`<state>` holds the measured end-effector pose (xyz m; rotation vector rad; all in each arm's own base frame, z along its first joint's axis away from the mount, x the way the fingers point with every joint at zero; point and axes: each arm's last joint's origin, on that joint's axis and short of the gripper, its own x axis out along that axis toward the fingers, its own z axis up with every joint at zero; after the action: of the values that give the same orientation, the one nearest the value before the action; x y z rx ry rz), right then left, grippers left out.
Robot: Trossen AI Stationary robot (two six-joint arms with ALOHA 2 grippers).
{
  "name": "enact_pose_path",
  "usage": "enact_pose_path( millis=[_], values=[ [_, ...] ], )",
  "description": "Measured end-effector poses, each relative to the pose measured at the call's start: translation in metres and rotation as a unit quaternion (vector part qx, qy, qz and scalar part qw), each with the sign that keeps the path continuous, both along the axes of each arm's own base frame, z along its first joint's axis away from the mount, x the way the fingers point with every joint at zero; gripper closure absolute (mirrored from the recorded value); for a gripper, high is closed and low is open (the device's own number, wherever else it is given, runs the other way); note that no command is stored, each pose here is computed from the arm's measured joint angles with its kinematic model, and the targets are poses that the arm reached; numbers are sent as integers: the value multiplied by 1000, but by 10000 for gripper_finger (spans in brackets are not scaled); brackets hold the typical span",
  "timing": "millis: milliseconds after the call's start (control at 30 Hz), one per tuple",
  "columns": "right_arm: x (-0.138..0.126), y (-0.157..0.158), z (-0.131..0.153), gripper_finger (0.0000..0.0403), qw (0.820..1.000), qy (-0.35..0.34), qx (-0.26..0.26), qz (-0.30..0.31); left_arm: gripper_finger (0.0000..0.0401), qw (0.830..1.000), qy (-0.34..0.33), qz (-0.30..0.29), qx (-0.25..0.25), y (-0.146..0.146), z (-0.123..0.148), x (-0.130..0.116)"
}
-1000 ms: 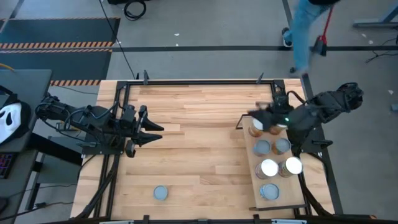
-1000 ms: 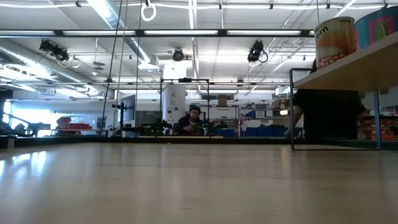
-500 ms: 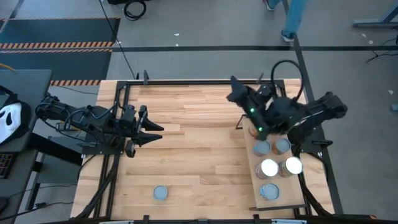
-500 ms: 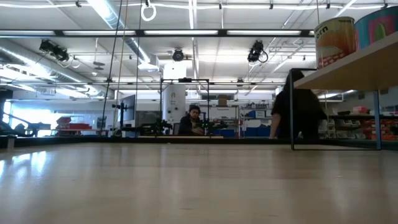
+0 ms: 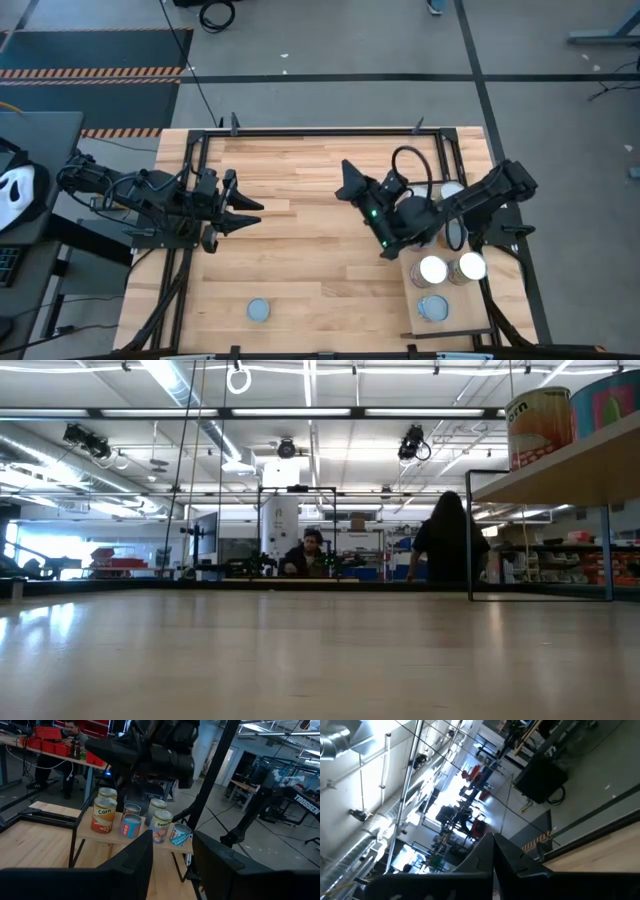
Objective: Pick and place cans onto a shelf
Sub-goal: Put the canned peas on the shelf
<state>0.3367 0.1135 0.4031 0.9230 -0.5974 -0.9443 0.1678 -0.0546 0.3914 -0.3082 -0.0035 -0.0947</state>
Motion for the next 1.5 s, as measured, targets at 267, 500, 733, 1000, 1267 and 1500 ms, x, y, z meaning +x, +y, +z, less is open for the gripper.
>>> enact_pose_path(
  millis=[267,500,733,1000,1267,1500],
  values=[
    [-1,3,0,396,1000,-8,1,8,257,1000,0,0,0,0,0,0],
    [0,-1,4,396,1000,-7,-9,10,257,1000,0,0,0,0,0,0],
    [0,-1,5,396,1000,-1,-19,17,257,1000,0,0,0,0,0,0],
    [0,-1,6,396,999,12,-27,17,257,1000,0,0,0,0,0,0],
    [2,1,7,396,994,26,-78,70,257,1000,0,0,0,0,0,0],
    [7,6,7,397,967,90,-187,145,257,1000,0,0,0,0,0,0]
  ],
)
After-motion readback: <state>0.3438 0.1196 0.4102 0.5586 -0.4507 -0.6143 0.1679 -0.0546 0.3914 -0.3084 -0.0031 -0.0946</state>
